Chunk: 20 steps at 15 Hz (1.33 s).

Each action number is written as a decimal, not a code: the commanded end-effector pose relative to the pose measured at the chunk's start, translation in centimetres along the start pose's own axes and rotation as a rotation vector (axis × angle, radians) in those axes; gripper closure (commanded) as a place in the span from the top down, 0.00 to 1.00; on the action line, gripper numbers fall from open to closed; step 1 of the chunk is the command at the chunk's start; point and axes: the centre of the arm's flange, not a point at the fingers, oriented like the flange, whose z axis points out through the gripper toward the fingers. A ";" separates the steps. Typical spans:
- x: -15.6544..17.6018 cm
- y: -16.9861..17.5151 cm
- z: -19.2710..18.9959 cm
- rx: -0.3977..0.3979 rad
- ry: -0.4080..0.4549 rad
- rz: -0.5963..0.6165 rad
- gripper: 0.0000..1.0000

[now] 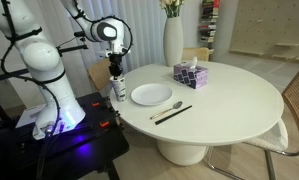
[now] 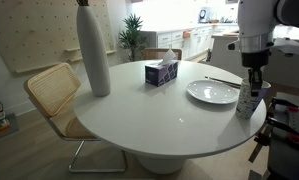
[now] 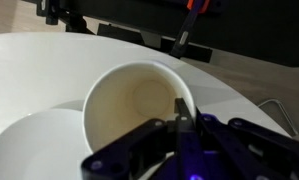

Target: Move the cup backward

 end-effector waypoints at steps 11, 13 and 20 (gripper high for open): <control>-1.7 -4.8 -10.7 -0.200 0.064 -0.003 0.01; -0.5 -5.6 -11.8 -0.209 0.085 -0.014 0.01; 5.6 -7.4 -15.6 -0.198 0.129 -0.033 0.01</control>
